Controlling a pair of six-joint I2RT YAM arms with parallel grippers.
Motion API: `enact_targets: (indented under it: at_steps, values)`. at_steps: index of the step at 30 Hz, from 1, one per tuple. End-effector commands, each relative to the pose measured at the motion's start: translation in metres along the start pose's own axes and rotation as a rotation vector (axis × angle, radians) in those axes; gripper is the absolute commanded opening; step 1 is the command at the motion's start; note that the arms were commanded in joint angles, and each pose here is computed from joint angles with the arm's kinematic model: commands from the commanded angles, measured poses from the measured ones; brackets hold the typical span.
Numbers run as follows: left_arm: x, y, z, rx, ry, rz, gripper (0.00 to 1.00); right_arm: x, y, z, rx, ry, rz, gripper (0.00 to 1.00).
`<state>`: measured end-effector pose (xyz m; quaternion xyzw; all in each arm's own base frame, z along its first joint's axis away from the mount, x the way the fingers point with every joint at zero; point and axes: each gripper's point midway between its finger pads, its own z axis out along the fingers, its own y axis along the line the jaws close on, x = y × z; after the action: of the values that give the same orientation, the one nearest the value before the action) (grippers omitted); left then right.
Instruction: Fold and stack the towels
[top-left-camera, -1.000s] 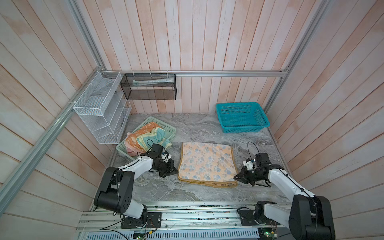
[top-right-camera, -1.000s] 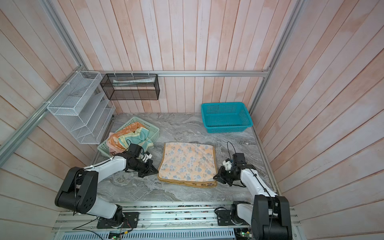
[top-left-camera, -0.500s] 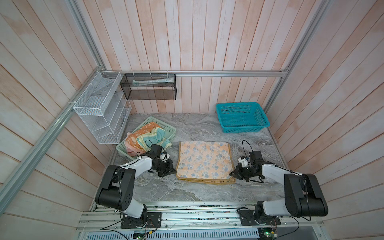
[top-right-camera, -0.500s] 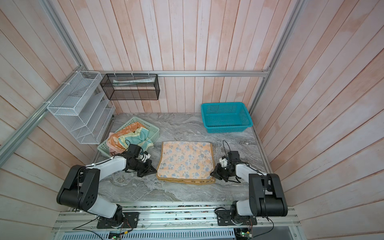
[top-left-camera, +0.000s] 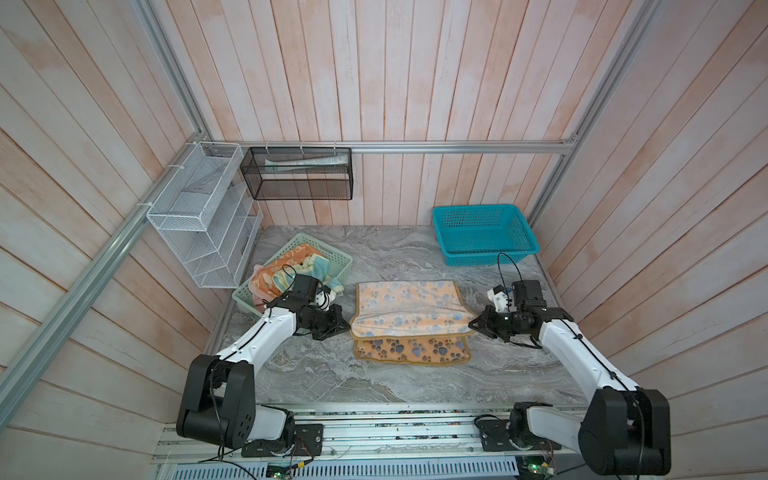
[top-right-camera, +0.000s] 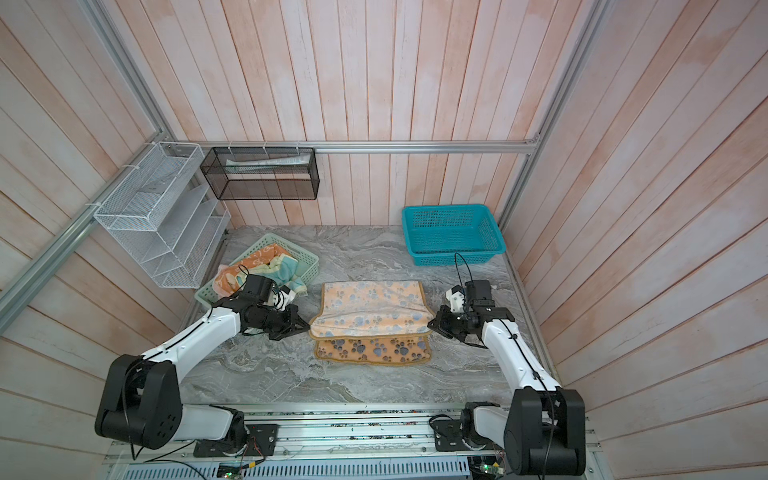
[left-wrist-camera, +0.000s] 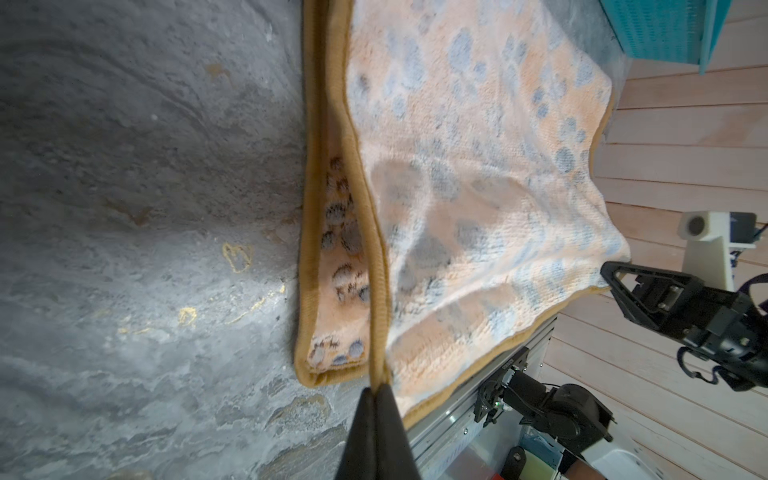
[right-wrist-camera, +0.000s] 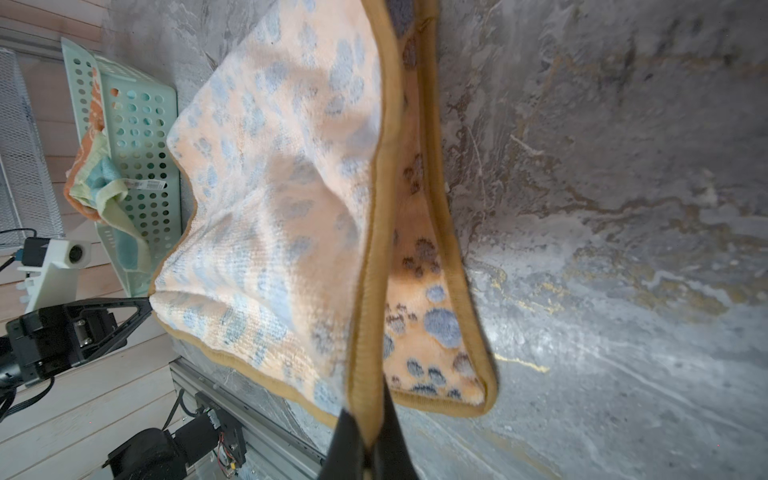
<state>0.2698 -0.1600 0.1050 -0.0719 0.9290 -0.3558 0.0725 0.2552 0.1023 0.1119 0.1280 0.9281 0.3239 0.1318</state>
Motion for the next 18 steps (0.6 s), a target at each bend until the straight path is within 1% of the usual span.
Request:
enact_targets:
  at_steps: [1,4,7,8,9,10,11,13,14,16,18]
  values:
    - [0.011,0.003,-0.003,-0.009,0.039,-0.007,0.0,0.034,-0.006,-0.006,0.014,0.103,0.074,0.0]
    - [0.02,0.013,0.008,0.001,0.072,-0.034,0.0,0.047,-0.02,0.001,0.045,0.102,0.107,0.0]
    - [0.027,0.026,0.02,-0.009,0.102,-0.062,0.0,0.062,-0.033,0.02,0.039,0.132,0.148,0.0]
    - [0.028,0.03,0.023,-0.017,0.103,-0.066,0.04,0.066,-0.038,0.027,0.042,0.138,0.158,0.08]
    - [0.028,0.032,0.024,-0.026,0.102,-0.069,0.11,0.068,-0.043,0.032,0.047,0.144,0.168,0.22]
    - [0.026,0.035,0.024,-0.042,0.095,-0.072,0.25,0.07,-0.046,0.036,0.053,0.152,0.173,0.33]
    - [0.023,0.039,0.023,-0.068,0.081,-0.07,0.33,0.069,-0.047,0.037,0.062,0.154,0.172,0.38]
    - [0.017,0.039,0.018,-0.097,0.052,-0.057,0.38,0.063,-0.046,0.034,0.089,0.139,0.145,0.46]
    - [0.015,0.038,0.014,-0.112,0.036,-0.049,0.4,0.054,-0.045,0.028,0.115,0.108,0.121,0.49]
    - [0.007,0.035,0.005,-0.138,-0.009,-0.031,0.4,0.037,-0.043,0.014,0.172,0.05,0.077,0.52]
    - [0.0,0.029,-0.003,-0.154,-0.053,-0.002,0.39,0.021,-0.04,0.003,0.218,0.003,0.037,0.52]
